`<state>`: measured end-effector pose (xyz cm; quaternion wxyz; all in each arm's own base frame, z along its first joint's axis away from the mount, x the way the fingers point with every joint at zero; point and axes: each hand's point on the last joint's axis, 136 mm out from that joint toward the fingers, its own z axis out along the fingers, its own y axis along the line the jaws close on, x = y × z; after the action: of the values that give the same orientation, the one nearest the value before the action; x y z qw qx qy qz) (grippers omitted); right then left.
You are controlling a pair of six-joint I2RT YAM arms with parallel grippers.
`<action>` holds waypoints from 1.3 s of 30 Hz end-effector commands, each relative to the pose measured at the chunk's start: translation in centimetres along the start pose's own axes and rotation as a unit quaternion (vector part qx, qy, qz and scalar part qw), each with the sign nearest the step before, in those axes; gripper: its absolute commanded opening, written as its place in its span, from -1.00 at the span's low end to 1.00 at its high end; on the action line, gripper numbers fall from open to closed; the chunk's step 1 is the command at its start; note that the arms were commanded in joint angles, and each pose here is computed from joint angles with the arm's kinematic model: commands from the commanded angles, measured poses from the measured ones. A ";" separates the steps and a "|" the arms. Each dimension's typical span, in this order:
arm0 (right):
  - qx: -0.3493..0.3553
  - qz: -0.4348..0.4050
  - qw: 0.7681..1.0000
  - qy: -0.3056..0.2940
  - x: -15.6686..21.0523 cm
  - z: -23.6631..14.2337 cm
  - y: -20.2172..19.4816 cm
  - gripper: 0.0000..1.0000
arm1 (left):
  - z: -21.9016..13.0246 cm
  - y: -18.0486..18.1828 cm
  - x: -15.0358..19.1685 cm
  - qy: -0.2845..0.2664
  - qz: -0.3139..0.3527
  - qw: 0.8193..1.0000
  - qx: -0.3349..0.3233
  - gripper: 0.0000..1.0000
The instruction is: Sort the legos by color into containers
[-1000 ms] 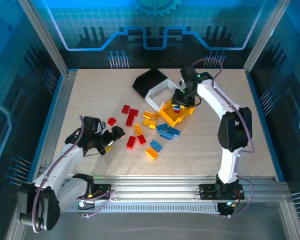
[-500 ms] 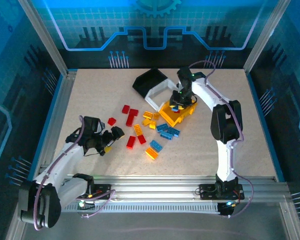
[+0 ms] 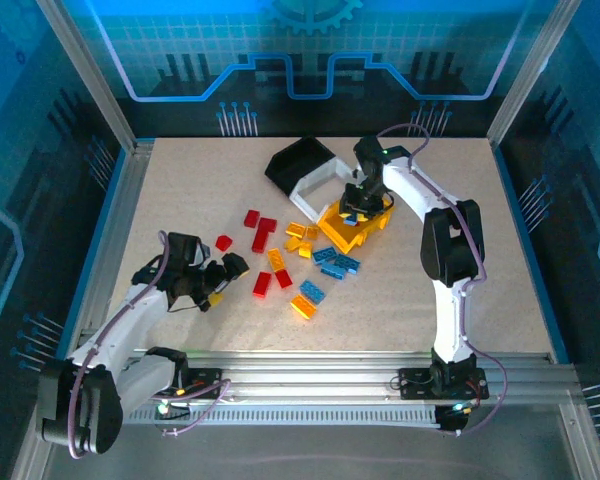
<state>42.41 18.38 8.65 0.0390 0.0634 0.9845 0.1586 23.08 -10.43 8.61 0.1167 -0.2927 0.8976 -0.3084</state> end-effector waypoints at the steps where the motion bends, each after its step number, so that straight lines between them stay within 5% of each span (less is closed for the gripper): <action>1: -0.014 -0.003 1.000 -0.010 -0.4 -1.4 0.3 -0.24 | -0.1 0.4 -0.1 -0.002 -0.017 1.000 -0.004 0.98; 15: -0.088 0.003 0.995 -0.054 -5.4 -3.8 5.1 -0.24 | -0.4 0.8 0.1 -0.003 -0.017 1.000 -0.010 0.98; 22: -0.090 0.014 0.994 -0.054 -7.7 -2.7 5.3 0.18 | -0.7 1.2 0.1 -0.006 -0.022 1.000 -0.013 0.98; 27: -0.084 0.003 0.994 -0.068 -7.7 -4.1 5.2 0.23 | -0.7 1.3 0.1 -0.006 -0.025 1.000 -0.014 0.98; 33: -0.026 -0.088 0.994 -0.066 -2.3 -6.7 4.0 0.28 | -0.6 1.2 0.1 -0.008 -0.027 1.000 -0.010 0.98; 39: 0.004 -0.218 0.976 -0.027 7.7 -6.4 4.2 0.32 | -0.1 0.8 -0.1 -0.004 -0.029 1.000 0.003 0.98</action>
<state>38.34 19.95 14.96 0.0904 -0.0547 0.9819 0.1569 22.57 -9.81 8.40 0.1162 -0.3067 0.8943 -0.3046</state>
